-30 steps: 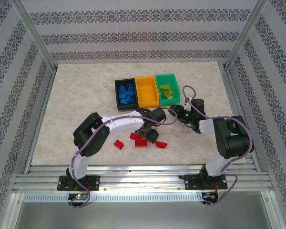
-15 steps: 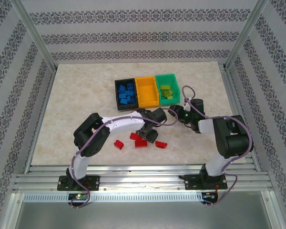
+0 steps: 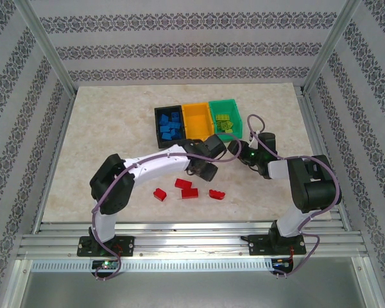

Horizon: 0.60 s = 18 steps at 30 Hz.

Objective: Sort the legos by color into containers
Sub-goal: Pick up the lego from the middle-left of the table, then place the lego in the container.

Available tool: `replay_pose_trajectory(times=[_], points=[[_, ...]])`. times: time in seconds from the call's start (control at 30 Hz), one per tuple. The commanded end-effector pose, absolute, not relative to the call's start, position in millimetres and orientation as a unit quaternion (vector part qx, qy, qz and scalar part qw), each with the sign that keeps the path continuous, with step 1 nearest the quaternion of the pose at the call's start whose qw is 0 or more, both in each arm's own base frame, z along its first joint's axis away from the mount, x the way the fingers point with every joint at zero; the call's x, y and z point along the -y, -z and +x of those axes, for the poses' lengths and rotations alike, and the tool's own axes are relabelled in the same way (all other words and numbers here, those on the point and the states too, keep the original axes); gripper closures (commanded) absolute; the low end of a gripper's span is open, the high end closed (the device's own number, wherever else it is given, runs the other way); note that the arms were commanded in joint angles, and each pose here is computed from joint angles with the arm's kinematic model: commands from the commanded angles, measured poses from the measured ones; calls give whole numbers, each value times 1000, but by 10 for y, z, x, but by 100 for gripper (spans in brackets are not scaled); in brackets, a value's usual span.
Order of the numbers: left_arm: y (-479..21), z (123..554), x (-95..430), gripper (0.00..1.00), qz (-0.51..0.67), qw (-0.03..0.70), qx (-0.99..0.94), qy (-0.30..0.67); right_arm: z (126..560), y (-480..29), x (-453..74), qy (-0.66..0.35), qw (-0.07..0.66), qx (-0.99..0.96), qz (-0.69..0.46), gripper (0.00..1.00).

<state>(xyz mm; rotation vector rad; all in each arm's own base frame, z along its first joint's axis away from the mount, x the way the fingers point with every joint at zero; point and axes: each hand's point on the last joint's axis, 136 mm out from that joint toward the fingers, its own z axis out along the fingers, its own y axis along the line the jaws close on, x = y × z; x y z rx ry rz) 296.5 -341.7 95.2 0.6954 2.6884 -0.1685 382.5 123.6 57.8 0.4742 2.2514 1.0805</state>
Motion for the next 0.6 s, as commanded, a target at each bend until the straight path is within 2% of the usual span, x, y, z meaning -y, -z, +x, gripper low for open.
replay_pose_trajectory(times=[0.0, 0.3, 0.57], points=[[-1175, 3319, 3574, 45, 227, 225, -944, 86, 3860, -664, -1147, -421, 313, -830, 189, 47], [-1637, 4201, 3830, 45, 213, 291, -925, 118, 3867, -628, -1065, -433, 315, -818, 210, 47], [-1770, 5003, 3988, 45, 201, 341, -906, 147, 3878, -658, -1046, -429, 324, -817, 209, 47]])
